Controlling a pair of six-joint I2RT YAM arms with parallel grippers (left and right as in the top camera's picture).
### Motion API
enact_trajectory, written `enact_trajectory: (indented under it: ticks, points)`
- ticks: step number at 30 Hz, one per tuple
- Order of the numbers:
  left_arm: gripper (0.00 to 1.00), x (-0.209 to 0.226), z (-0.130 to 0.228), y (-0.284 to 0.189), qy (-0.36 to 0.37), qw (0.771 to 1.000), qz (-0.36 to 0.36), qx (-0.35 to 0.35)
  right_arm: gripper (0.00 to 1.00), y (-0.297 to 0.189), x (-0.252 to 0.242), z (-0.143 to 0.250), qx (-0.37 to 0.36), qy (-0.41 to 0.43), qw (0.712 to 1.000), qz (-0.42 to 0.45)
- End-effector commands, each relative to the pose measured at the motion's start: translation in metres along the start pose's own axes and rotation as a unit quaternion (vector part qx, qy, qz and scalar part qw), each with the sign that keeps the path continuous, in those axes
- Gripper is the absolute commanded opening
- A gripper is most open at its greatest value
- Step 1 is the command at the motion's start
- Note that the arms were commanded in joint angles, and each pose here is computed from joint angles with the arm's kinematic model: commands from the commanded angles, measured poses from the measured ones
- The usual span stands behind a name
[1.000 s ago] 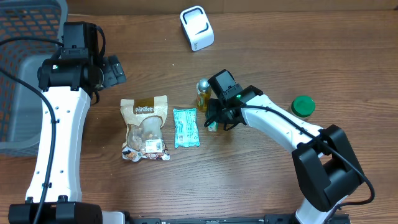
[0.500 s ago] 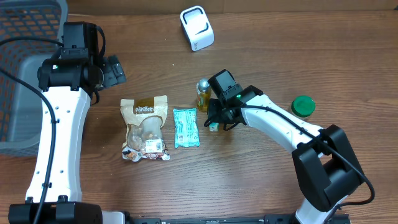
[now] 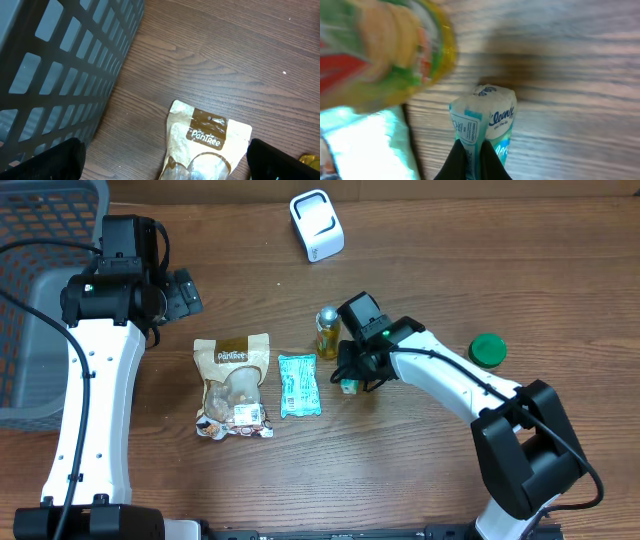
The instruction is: Scan the item barcode
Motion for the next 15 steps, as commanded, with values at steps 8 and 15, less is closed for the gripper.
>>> enact_trajectory:
  ticks: [8, 15]
  points:
    - [1.00, 0.001, -0.002, -0.002, 0.013, 1.000, -0.003, -0.005, 0.04, -0.025, -0.051, -0.017, -0.001, 0.025, 0.995, 0.092]
    - [0.99, 0.001, -0.002, -0.002, 0.013, 1.000, -0.003, -0.005, 0.04, -0.034, -0.063, -0.017, -0.004, 0.030, 0.993, 0.116]
Point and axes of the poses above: each gripper's point midway between its finger pads, its own y axis out along the fingers, its own x axis along the line the jaws close on, z = x × y, the point moved 1 cm from there along -y, back along the fingers, and after that the axes turned 4 degrees about y, right-handed, at the moved point
